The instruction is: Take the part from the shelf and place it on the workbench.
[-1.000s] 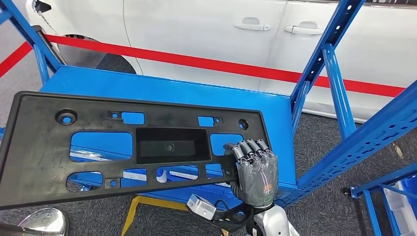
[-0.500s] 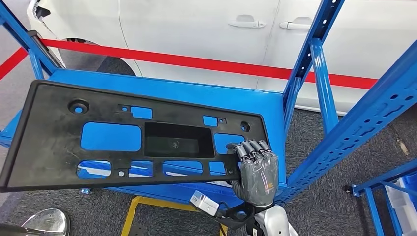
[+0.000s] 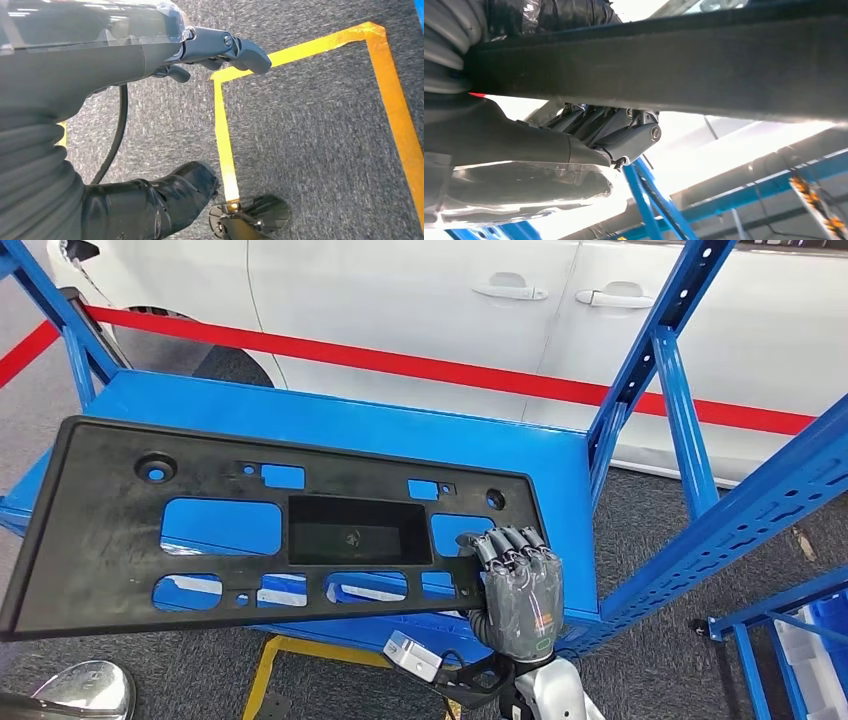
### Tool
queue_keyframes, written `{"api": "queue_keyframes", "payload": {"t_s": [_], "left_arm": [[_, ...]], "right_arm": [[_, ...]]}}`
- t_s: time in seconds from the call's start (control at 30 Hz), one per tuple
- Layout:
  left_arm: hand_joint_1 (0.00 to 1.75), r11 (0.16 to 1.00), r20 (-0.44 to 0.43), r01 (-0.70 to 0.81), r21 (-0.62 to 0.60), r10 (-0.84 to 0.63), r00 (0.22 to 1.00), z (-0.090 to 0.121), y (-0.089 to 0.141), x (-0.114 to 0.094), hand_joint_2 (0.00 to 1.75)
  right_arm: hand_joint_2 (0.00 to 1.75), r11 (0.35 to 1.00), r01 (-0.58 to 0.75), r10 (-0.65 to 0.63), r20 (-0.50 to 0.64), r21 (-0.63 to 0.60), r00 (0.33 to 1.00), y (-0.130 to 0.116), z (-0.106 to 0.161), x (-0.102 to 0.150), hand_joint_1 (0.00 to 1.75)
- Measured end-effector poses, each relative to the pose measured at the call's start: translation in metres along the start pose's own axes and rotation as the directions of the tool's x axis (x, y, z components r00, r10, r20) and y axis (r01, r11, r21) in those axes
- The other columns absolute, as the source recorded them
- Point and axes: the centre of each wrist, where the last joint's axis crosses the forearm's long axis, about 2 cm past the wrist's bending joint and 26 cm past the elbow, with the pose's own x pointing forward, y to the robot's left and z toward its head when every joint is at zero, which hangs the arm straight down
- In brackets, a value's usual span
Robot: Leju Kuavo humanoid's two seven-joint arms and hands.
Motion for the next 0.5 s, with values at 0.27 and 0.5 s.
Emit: {"api": "queue_keyframes", "payload": {"t_s": [0.27,0.5], "left_arm": [[0.0,1.0,0.0,-0.002,-0.002,0.002,1.0,0.0003,-0.0011,0.0004,1.75],[0.0,1.0,0.001,-0.002,-0.002,0.002,1.0,0.0002,-0.0012,0.0009,1.75]], "right_arm": [[1.75,1.0,-0.002,0.002,-0.001,0.01,1.0,0.0015,0.0019,-0.0006,1.75],[1.75,1.0,0.001,-0.001,-0.002,0.01,1.0,0.0015,0.0013,-0.0005,1.75]]}}
